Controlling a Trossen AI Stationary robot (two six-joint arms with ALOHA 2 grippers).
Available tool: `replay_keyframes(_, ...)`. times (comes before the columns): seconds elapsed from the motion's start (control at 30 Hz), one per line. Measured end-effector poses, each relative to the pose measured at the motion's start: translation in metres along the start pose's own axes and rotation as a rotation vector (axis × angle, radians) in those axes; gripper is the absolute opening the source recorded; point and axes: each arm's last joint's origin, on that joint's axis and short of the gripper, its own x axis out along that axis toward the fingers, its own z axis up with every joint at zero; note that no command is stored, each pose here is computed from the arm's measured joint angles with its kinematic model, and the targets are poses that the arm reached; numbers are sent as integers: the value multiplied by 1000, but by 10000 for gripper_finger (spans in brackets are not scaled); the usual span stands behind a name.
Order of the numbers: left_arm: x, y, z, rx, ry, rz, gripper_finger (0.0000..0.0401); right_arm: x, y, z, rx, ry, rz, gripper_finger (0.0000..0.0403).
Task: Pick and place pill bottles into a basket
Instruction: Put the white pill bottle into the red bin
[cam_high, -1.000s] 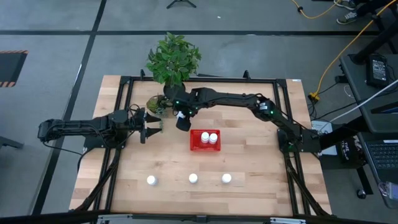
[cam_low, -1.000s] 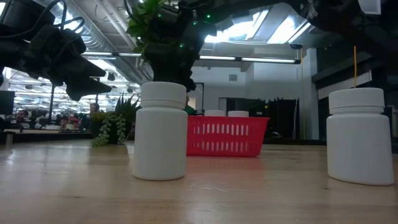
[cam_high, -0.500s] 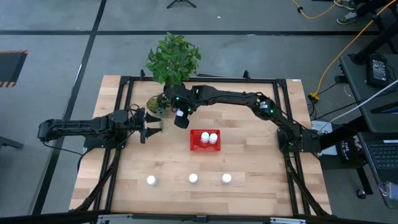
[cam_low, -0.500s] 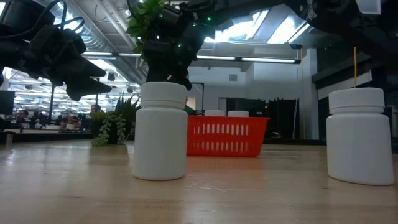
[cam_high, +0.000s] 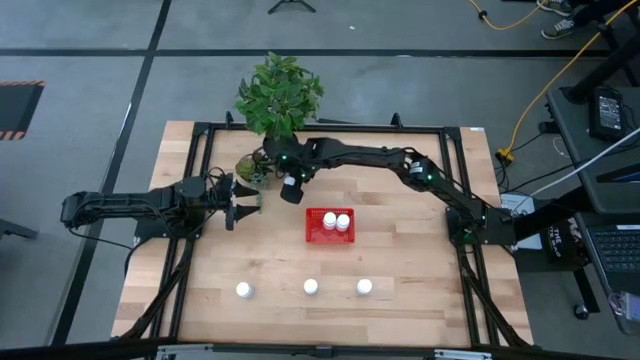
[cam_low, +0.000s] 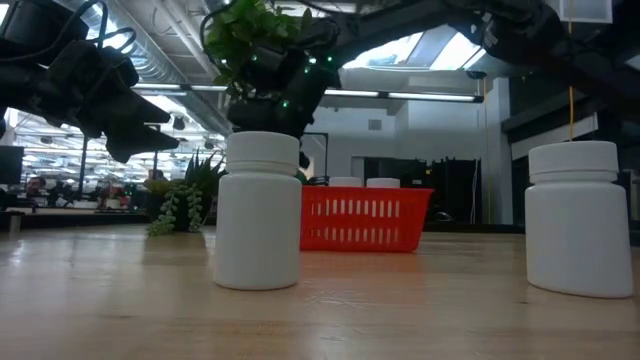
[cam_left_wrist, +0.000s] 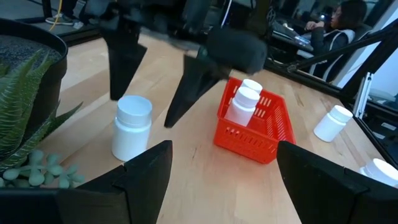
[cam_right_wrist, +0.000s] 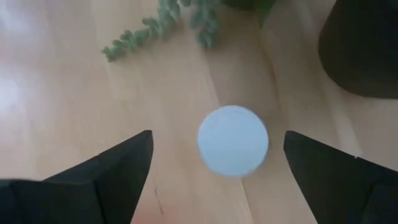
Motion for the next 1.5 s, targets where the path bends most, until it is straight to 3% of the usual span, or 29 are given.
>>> replay_keyframes(0.53,0,0,0,-17,-1,2,281,5,-10,1,-29,-18,-45,361)
replay_keyframes(1.13,0,0,0,-19,-1,3,281,17,-13,-1,-31,-7,-33,325)
replay_keyframes(1.5,0,0,0,-37,0,0,281,19,-13,-2,-29,-7,-32,323)
